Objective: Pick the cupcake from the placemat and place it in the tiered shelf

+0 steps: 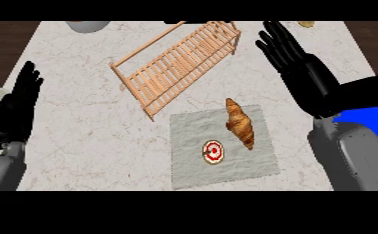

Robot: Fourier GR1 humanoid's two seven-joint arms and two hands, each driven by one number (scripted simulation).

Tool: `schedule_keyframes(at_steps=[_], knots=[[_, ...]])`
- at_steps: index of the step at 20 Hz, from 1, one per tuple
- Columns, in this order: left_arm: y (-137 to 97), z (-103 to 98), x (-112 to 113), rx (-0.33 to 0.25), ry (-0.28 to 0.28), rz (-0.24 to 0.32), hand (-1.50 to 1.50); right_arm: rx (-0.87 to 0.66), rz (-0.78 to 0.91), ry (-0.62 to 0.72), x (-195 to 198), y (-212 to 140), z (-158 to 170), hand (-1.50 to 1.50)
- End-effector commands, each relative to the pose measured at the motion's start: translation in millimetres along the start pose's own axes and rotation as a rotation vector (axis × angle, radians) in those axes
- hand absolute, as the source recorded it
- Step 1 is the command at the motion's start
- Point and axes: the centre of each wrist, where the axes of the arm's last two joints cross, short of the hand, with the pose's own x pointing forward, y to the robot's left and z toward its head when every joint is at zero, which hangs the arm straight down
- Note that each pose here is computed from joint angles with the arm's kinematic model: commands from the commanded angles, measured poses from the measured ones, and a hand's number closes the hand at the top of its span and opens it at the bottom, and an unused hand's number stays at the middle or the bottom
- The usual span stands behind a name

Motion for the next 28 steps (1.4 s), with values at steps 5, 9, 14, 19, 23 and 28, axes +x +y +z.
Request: schedule_keyframes(at_steps=[5,9,14,19,23,28], knots=[[-32.4,7.9,35.4,-0.086,-0.107,0.101,0.00,0.261,0.065,0.046,-39.2,74.8,-13.3,1.50],[-66.1,26.6,30.7,-0.137,-0.081,0.156,0.00,-0.046,-0.055,0.194,-83.9,73.9,-7.0,-1.50],[-70.1,49.2,24.8,-0.130,-0.065,0.161,0.00,0.188,-0.085,0.043,-77.8,39.0,8.0,-1.50],[-62.3,41.5,36.6,-0.094,-0.065,0.142,0.00,0.457,0.256,0.131,-9.1,17.3,11.8,-1.50],[-65.2,43.9,36.1,-0.108,-0.063,0.152,0.00,0.583,0.497,0.180,29.6,43.5,1.9,-1.50],[-76.2,50.0,32.6,-0.104,-0.066,0.149,0.00,0.613,0.899,0.206,61.8,71.2,5.8,-1.50]])
